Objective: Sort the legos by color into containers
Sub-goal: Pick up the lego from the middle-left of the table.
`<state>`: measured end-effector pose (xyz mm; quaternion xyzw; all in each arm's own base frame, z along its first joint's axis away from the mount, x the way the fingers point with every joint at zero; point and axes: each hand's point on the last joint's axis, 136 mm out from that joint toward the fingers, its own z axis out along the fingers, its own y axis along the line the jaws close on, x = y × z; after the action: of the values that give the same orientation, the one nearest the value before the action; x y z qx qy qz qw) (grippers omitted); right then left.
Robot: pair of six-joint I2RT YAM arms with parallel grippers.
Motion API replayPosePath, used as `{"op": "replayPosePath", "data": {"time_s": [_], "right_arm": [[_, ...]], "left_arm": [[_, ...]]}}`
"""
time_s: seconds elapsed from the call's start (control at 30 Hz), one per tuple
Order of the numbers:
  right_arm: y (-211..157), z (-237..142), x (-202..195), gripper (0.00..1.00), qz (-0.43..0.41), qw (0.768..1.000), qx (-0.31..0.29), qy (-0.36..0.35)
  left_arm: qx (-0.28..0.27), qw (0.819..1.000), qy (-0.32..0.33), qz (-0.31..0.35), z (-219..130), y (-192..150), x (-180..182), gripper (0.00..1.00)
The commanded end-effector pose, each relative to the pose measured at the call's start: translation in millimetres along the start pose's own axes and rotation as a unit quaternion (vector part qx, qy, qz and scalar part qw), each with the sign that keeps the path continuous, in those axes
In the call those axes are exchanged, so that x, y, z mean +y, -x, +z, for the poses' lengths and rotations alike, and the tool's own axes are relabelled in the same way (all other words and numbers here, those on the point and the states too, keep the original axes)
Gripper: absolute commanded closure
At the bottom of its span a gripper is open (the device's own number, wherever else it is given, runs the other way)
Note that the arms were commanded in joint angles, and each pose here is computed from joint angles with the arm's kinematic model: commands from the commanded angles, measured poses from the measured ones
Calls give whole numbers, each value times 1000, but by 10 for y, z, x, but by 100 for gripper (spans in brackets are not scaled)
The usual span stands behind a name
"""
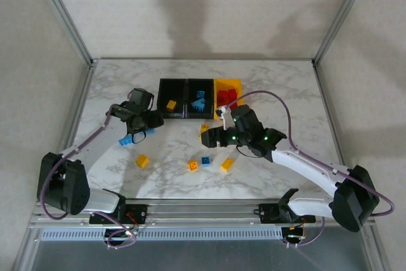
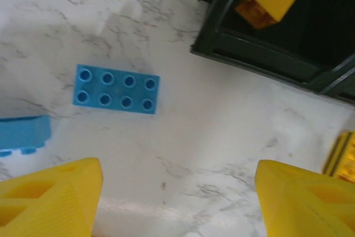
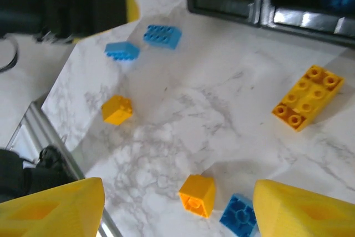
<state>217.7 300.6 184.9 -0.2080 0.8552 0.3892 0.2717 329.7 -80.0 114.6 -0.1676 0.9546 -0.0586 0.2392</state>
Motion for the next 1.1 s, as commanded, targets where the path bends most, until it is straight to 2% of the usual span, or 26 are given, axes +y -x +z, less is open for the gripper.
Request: {"op": "replayPosePath", "data": {"time_s": [0.0, 0.17, 0.6, 1.07], "right_arm": [[0, -40, 271, 28, -33, 998, -15, 51], [-35, 40, 361, 28, -38, 997, -12, 64], [-117, 161, 325, 29, -31, 999, 2, 45], [-125, 198, 286, 30, -26, 999, 3, 36]], "left_arm": [[1, 998, 44, 38, 24, 116, 154, 21], [23, 997, 52, 44, 244, 172, 221, 16], [74, 994, 61, 61, 690, 95, 314, 16], [105, 990, 69, 56, 957, -31, 409, 20]]}}
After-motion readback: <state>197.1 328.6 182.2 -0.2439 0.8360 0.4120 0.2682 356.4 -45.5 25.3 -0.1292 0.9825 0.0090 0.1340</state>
